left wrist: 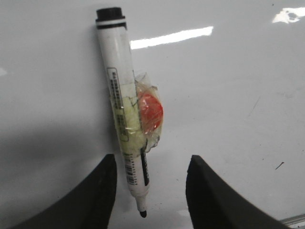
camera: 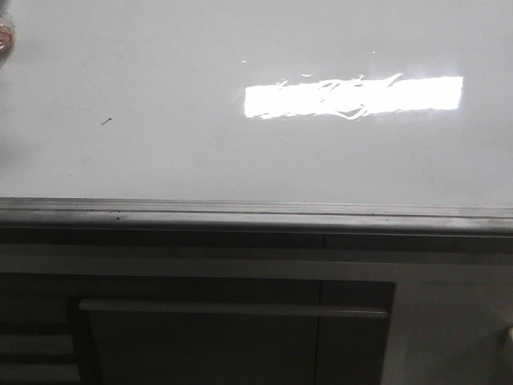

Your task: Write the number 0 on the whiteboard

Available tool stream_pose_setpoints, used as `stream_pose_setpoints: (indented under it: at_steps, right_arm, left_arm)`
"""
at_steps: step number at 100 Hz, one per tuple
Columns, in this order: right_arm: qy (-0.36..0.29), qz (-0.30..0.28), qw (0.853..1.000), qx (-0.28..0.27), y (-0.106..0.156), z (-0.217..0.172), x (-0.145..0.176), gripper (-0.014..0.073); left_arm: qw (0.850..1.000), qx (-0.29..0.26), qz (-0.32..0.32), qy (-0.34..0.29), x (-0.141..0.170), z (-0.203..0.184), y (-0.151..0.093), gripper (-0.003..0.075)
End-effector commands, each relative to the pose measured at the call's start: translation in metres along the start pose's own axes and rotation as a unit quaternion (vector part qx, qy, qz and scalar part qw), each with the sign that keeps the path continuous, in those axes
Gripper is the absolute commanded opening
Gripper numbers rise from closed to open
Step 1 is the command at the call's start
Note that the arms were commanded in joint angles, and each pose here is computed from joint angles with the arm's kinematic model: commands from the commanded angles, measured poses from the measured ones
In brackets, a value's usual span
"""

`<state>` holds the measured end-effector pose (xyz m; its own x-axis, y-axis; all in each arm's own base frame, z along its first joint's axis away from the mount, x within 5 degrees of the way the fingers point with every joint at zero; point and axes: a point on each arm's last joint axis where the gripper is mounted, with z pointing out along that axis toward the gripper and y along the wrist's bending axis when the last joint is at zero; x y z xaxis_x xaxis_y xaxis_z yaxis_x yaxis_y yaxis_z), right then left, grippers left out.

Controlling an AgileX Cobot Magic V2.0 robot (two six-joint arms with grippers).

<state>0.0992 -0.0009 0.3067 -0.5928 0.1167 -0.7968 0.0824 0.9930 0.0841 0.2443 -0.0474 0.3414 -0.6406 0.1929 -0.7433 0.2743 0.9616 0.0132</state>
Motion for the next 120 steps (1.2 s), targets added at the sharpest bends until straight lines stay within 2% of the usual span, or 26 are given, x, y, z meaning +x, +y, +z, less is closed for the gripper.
stream_pose_setpoints:
  at_steps: [1, 31, 62, 76, 98, 120]
  right_arm:
    - [-0.038, -0.004, 0.999, -0.002, 0.001, -0.005, -0.014, 0.0267]
    - [-0.037, -0.004, 0.999, -0.002, 0.001, -0.005, -0.014, 0.0267]
    - [-0.036, -0.004, 0.999, -0.002, 0.001, -0.005, -0.013, 0.0267]
    - [-0.036, -0.004, 0.999, -0.002, 0.001, -0.005, -0.013, 0.0267]
    - [-0.035, -0.004, 0.999, -0.002, 0.001, -0.005, -0.013, 0.0267]
    - [-0.035, -0.004, 0.999, -0.002, 0.001, -0.005, -0.013, 0.0267]
  left_arm:
    - [0.999, -0.004, -0.006, -0.041, -0.014, -0.005, 0.0, 0.0316]
    - [1.0, -0.002, -0.01, -0.008, -0.011, 0.019, 0.002, 0.0318]
    - [1.0, -0.005, -0.014, -0.019, -0.014, 0.032, 0.004, 0.0302]
    - [1.0, -0.006, -0.013, -0.021, -0.015, 0.032, 0.004, 0.0204]
    - [1.0, -0.006, -0.013, -0.021, -0.015, 0.032, 0.004, -0.0021]
    - [1.0, -0.004, -0.013, -0.017, -0.014, 0.027, 0.003, -0.002]
